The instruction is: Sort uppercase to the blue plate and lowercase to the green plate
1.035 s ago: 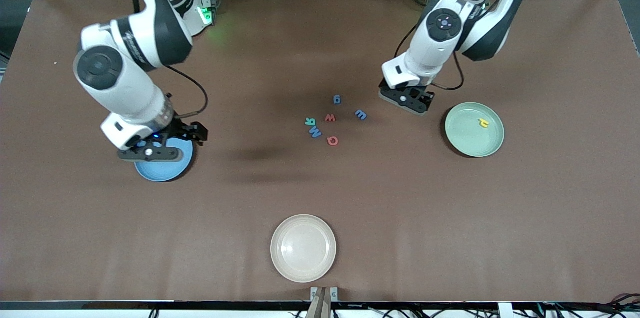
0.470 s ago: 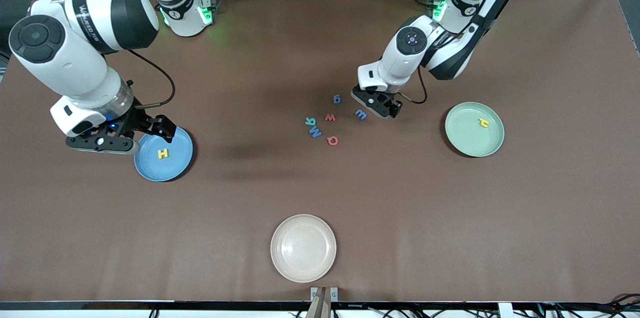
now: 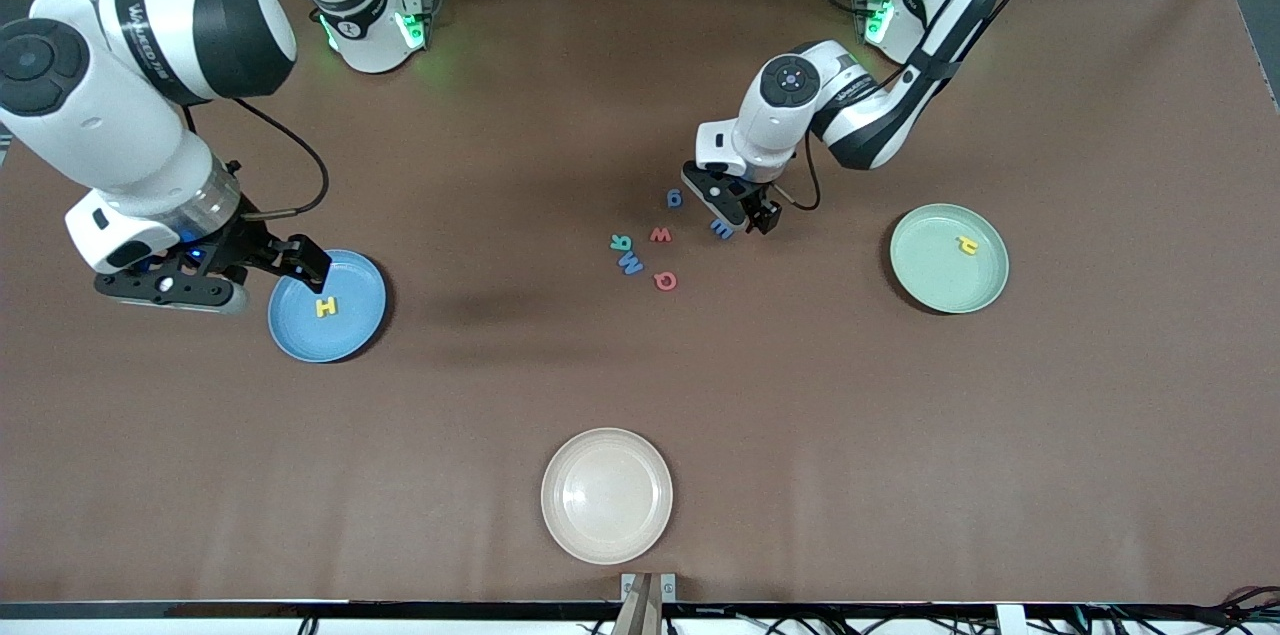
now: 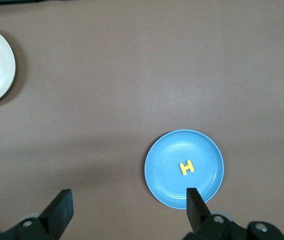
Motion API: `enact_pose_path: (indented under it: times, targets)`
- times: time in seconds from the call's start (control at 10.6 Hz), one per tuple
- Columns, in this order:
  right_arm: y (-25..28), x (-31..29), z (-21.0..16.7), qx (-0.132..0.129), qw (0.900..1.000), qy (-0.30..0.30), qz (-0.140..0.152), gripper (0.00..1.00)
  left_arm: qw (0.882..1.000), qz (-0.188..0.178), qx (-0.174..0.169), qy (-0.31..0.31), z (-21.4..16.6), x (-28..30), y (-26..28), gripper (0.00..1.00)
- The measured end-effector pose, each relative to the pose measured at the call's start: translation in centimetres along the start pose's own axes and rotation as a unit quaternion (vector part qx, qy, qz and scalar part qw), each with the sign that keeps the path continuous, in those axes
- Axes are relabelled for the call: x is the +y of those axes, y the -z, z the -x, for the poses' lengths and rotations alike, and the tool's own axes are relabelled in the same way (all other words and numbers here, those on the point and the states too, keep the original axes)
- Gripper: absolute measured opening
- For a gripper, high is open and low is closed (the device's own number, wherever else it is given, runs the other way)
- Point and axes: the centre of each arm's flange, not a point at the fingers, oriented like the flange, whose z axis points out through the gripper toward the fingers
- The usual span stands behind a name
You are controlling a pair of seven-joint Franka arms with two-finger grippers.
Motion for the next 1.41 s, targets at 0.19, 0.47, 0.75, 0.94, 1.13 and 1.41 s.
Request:
enact_pose_path:
  times: [0.19, 0.47, 0.75, 0.94, 1.13, 1.41]
  targets:
    - [1.2, 0.0, -0.4, 0.011, 1.000, -0.001, -0.004, 1.00, 1.000, -0.014, -0.006, -0.006, 0.1, 0.4, -1.5, 1.00]
    - [1.3, -0.1, -0.4, 0.012, 1.000, -0.001, -0.004, 1.00, 1.000, -0.010, -0.008, 0.002, -0.3, 0.4, -2.8, 1.00]
    - [1.2, -0.2, -0.3, 0.010, 1.000, 0.000, -0.004, 0.99, 1.000, -0.007, -0.005, 0.016, -1.1, -0.7, -3.3, 1.00]
    - [1.2, -0.2, -0.3, 0.006, 1.000, 0.000, -0.003, 0.98, 1.000, -0.006, -0.003, 0.019, -1.6, -1.0, -3.6, 0.99]
    - [1.2, -0.3, -0.2, 0.005, 1.000, 0.001, -0.003, 0.94, 1.000, -0.001, -0.004, 0.018, -2.0, -0.2, -4.0, 0.96]
    - [1.1, -0.4, -0.1, 0.003, 1.000, 0.002, -0.003, 0.91, 1.000, -0.004, -0.005, 0.019, -2.1, 0.8, -4.3, 0.95]
